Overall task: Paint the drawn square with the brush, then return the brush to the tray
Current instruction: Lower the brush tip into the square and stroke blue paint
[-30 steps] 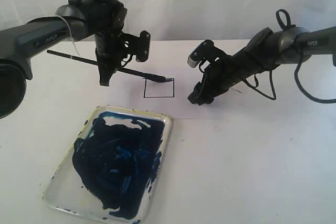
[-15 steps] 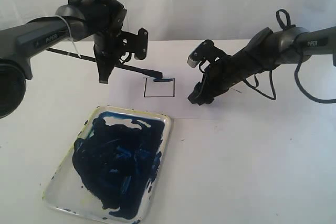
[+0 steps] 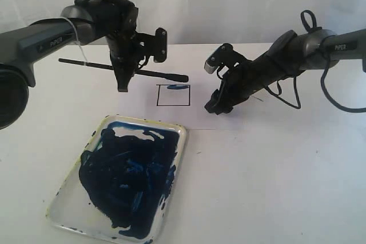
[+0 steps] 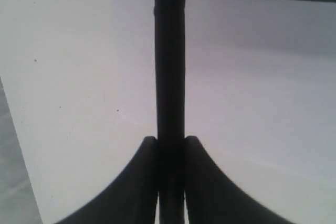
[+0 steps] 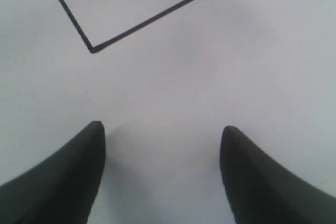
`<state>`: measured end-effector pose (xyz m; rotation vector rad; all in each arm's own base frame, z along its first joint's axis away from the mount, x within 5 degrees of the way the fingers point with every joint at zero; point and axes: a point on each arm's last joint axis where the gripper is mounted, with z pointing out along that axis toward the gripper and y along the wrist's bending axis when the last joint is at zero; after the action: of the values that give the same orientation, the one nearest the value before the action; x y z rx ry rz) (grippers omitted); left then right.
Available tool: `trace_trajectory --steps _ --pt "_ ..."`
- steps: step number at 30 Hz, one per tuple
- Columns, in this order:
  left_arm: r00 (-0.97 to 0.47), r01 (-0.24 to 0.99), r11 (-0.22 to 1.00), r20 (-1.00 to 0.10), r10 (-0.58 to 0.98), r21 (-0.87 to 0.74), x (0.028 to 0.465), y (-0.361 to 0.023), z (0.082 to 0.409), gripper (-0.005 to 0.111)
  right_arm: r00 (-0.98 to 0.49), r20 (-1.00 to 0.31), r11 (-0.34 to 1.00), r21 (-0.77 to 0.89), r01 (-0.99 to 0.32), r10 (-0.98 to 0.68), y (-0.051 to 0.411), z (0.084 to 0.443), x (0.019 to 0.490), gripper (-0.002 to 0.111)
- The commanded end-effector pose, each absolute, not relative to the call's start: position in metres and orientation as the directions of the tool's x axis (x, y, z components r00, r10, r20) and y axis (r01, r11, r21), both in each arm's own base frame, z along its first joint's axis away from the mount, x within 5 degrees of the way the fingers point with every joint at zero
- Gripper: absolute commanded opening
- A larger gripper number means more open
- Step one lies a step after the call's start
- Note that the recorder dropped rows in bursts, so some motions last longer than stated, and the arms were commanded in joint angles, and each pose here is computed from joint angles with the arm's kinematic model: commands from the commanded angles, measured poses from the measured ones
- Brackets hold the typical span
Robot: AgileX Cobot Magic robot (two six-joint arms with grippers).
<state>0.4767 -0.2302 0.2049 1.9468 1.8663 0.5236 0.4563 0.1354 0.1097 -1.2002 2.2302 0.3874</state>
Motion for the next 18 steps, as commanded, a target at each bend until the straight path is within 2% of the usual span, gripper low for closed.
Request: trace_trajectory --steps 1,15,18 --pt "0.093 0.875 -0.072 -0.021 0.995 0.479 0.472 -0.235 0.203 0.000 -0.435 -0.582 0.536 -0.003 -0.844 -0.687 0.135 0.098 0.454 0.060" --pt "0.087 0.862 -0.083 0.016 0.996 0.499 0.475 -0.232 0.203 0.000 -0.435 -0.582 0.536 -0.003 -0.844 -0.687 0.135 0.098 0.454 0.060" --pt "0.073 0.859 -0.077 0.028 0.997 0.506 0.478 -0.232 0.193 0.000 -0.435 -0.582 0.537 -0.004 -0.843 -0.687 0.135 0.098 0.454 0.060"
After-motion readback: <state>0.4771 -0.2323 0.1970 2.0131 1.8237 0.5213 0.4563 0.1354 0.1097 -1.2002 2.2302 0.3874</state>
